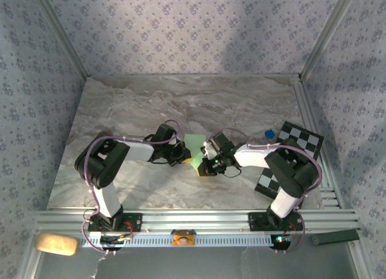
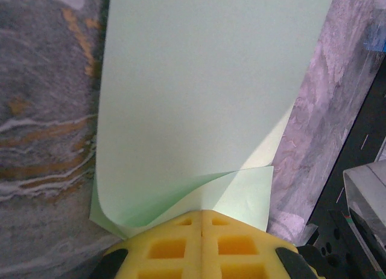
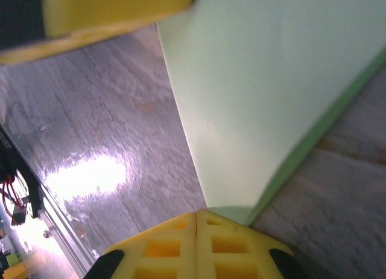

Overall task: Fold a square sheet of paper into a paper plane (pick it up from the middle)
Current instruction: Third fold the triangle at the center of the table.

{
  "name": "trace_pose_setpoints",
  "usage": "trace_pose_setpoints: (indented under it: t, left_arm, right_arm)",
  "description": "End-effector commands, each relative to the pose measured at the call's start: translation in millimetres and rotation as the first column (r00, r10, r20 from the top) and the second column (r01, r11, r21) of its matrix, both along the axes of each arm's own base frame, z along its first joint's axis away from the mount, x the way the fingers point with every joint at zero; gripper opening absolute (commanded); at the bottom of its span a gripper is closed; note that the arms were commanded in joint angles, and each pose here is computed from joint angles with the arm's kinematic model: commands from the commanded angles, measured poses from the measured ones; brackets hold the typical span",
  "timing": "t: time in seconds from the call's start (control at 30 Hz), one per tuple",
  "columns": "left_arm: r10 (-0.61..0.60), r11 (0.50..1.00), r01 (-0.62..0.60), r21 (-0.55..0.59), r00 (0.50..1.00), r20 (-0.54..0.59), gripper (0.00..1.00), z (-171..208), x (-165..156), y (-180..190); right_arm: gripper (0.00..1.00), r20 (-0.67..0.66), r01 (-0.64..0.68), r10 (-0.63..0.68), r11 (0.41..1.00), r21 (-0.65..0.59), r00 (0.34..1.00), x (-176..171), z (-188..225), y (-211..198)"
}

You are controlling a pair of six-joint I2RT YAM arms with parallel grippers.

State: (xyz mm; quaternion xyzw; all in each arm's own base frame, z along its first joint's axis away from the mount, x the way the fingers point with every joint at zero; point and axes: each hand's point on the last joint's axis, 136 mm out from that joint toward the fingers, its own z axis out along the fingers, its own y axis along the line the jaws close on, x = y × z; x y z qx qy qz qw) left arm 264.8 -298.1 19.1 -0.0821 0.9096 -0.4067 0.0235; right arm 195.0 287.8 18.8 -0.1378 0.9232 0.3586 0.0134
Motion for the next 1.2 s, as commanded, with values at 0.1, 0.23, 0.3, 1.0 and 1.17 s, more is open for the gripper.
trace_pose_setpoints:
  t: [0.1, 0.23, 0.3, 1.0, 1.17]
  left_arm:
    - [0.02, 0.995, -0.015, 0.096, 0.998, -0.054, 0.0, -24.8, -10.2, 14.4]
    - [0.045, 0.995, -0.04, 0.089, 0.998, -0.053, 0.0, -22.8, -9.3, 14.4]
    - [0.071, 0.993, -0.066, 0.1, 0.996, -0.052, 0.0, -22.9, -9.2, 17.5]
    - [0.135, 0.983, -0.13, 0.132, 0.991, -0.024, 0.0, -18.7, -10.1, 19.1]
    - [0.119, 0.986, -0.118, 0.118, 0.993, -0.001, 0.0, -11.0, -7.4, 16.2]
  right_arm:
    - [0.02, -0.049, 0.018, -0.019, 1.0, -0.01, 0.999, -16.0, -1.9, -20.7]
    - [0.02, 0.005, 0.047, -0.048, 0.995, 0.088, 0.999, 1.0, 33.5, -12.4]
    - [0.02, 0.023, 0.045, -0.048, 0.992, 0.119, 0.999, 8.3, 46.4, -7.0]
    - [0.04, -0.066, 0.05, -0.047, 0.998, 0.036, 0.997, 38.6, 14.0, 18.6]
    - [0.02, -0.119, 0.072, -0.077, 0.996, -0.045, 0.99, 27.6, -14.2, -3.6]
